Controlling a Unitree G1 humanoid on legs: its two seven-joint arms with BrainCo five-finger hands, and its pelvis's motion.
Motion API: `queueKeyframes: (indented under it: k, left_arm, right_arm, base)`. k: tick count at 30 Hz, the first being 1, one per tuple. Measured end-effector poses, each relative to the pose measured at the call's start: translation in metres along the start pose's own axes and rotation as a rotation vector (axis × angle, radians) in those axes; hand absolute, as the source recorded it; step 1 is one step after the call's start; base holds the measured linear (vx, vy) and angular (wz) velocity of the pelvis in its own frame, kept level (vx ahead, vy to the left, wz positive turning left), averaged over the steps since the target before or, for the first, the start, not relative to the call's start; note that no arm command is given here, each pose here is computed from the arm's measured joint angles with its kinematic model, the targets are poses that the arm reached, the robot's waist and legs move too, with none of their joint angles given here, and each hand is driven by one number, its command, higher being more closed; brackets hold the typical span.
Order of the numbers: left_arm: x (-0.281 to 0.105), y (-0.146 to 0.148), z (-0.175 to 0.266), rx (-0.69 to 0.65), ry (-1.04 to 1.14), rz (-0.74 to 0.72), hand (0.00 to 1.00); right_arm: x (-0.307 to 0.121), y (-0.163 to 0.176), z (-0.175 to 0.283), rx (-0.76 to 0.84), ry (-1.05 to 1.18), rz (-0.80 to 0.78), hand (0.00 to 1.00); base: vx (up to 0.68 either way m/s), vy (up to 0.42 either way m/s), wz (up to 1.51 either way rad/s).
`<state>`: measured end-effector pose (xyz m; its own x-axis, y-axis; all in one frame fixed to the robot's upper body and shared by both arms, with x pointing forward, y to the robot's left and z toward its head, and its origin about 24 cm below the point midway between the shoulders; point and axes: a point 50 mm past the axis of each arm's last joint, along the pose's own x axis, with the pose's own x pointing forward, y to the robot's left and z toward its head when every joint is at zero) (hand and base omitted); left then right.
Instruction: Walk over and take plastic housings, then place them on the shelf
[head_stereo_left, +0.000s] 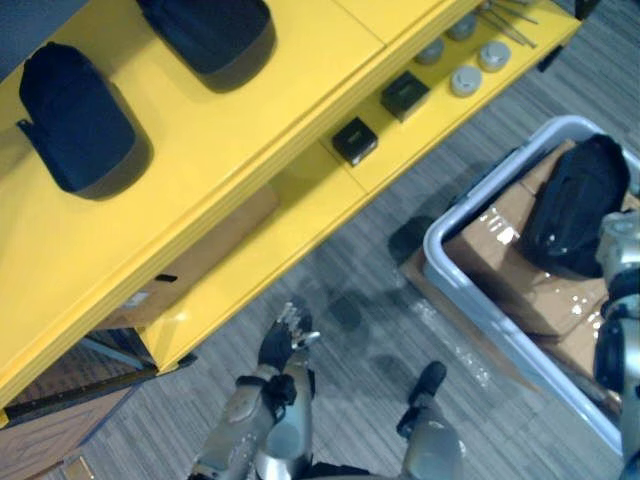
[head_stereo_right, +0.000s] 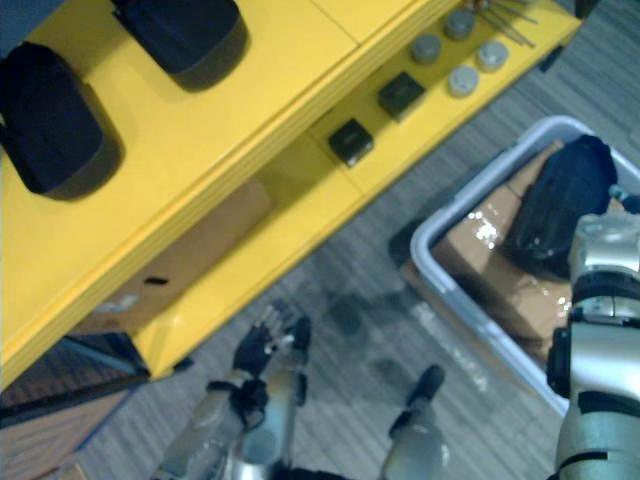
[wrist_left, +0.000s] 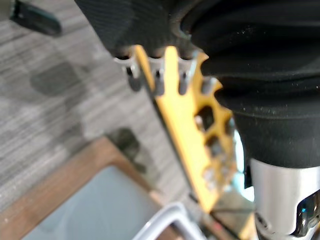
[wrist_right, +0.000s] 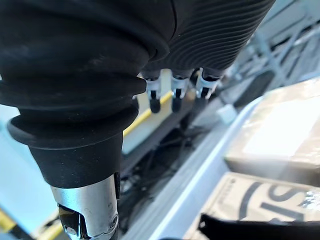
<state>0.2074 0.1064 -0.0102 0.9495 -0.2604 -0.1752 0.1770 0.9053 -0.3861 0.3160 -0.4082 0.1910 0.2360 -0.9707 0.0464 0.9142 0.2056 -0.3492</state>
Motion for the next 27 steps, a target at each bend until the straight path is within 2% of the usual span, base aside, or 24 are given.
queueKeyframes:
  k: [15, 19, 20, 27]
  left_arm:
    - [0.000, -0.019, -0.018, -0.075, 0.055, -0.016, 0.00]
    - [0.000, -0.024, -0.021, -0.118, 0.064, -0.021, 0.00]
    - [0.000, -0.025, -0.020, -0.120, 0.063, -0.019, 0.00]
    - [0.005, -0.022, -0.020, -0.108, 0.064, 0.004, 0.00]
  right_arm:
    - [0.012, -0.008, 0.004, -0.012, 0.111, 0.164, 0.00]
    - [0.014, -0.009, -0.001, -0.070, 0.112, 0.207, 0.00]
    - [0.019, -0.016, 0.003, -0.083, 0.096, 0.197, 1.00]
    - [0.037, -0.046, -0.007, -0.252, 0.103, 0.190, 1.00]
  base:
    - [-0.01, -0.002, -0.03]
    - [0.00, -0.003, 0.02]
    - [-0.01, 0.002, 0.13]
    - [-0.05, -0.002, 0.17]
